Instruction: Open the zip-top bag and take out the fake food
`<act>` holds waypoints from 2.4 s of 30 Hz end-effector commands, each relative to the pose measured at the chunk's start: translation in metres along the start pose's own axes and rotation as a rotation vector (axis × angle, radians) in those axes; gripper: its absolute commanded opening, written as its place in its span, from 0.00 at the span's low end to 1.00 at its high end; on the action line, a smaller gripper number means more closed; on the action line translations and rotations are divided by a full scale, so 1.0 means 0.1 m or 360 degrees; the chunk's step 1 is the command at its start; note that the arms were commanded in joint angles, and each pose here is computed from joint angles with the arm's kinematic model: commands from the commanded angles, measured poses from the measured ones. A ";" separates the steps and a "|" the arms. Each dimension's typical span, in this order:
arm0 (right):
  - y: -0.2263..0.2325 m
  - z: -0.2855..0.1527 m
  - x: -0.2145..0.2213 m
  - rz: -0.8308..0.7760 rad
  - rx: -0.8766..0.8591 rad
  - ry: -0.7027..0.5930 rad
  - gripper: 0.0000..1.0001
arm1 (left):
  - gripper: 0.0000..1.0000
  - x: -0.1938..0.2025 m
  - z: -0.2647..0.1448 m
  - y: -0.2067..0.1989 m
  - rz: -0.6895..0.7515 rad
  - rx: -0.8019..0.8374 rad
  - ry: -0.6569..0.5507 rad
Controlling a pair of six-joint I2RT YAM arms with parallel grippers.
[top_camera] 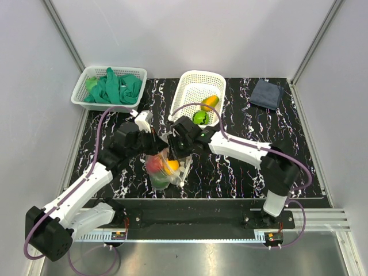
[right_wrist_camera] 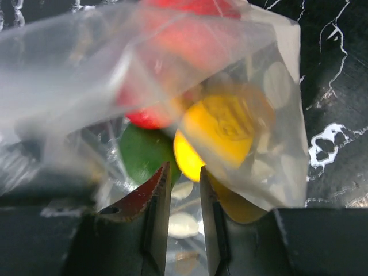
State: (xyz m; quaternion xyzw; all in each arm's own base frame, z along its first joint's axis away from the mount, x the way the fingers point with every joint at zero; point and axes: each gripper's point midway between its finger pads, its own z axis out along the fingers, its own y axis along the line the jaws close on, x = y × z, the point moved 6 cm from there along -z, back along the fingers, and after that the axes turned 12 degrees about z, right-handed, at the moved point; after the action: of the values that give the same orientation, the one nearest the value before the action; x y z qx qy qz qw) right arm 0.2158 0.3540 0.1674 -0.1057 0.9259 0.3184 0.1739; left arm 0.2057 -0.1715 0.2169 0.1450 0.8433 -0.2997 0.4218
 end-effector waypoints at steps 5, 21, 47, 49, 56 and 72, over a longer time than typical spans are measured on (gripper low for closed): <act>0.06 0.34 -0.11 0.0001 -0.0047 -0.0008 0.36 | 0.00 -0.13 0.01 -0.10 -0.0014 0.0117 -0.0098; -0.16 0.68 0.16 0.0037 -0.0043 0.0186 0.77 | 0.00 0.06 0.09 -0.02 -0.0046 0.0099 -0.0056; 0.33 -0.27 -0.24 -0.0015 -0.0213 -0.0195 0.56 | 0.00 0.23 -0.01 0.09 -0.0027 -0.0009 -0.0039; 0.37 -0.39 -0.28 -0.0031 -0.0231 -0.0242 0.56 | 0.00 0.24 -0.02 0.09 -0.0029 -0.0018 -0.0035; 0.40 -0.51 -0.26 -0.0038 -0.0261 -0.0260 0.58 | 0.00 0.21 -0.06 0.10 -0.0028 -0.0037 -0.0062; 0.10 -0.20 0.09 0.0030 -0.0148 -0.0079 0.62 | 0.00 0.08 -0.28 0.16 0.0078 -0.0178 -0.0142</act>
State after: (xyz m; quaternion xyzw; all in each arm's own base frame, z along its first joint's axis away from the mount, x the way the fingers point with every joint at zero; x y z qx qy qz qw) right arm 0.2050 0.3552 0.1490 -0.0793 0.9263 0.3326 0.1582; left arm 0.1778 -0.1750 0.2365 0.1679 0.7999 -0.3666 0.4445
